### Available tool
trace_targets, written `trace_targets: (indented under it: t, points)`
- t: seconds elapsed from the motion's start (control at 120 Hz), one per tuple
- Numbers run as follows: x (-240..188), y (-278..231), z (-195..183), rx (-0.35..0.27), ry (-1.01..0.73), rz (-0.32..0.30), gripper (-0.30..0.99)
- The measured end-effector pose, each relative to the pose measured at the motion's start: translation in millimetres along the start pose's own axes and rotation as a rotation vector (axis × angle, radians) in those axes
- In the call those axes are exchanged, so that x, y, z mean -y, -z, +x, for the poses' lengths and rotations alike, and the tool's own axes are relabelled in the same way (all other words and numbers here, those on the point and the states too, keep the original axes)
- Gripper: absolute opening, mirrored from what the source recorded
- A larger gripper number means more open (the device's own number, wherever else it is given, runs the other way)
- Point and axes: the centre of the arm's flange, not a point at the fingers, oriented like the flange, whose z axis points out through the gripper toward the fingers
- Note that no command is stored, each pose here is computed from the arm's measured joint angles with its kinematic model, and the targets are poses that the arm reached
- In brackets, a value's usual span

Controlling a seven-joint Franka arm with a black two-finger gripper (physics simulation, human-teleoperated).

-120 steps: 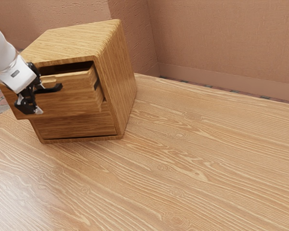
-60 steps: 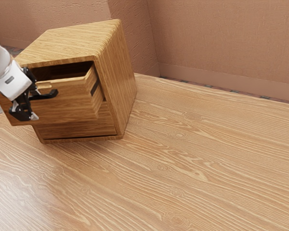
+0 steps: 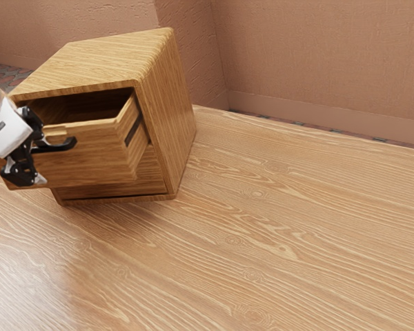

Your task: Pull the drawer handle with one arm to open the drawer

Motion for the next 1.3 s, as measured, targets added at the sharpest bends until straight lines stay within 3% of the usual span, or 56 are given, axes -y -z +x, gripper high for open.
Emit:
trace_targets:
  t: [0.975, 1.083, 1.167, 1.208, 1.3]
  points:
    - [-61, 31, -10, -0.008, 0.017, 0.021, 0.49]
    - [-61, 52, -3, -0.01, 0.008, 0.062, 0.56]
    - [-62, 112, 19, -0.042, -0.022, 0.164, 0.6]
    - [-76, 145, 43, -0.078, -0.048, 0.183, 0.62]
    - [-147, 183, 138, -0.207, -0.172, 0.043, 0.65]
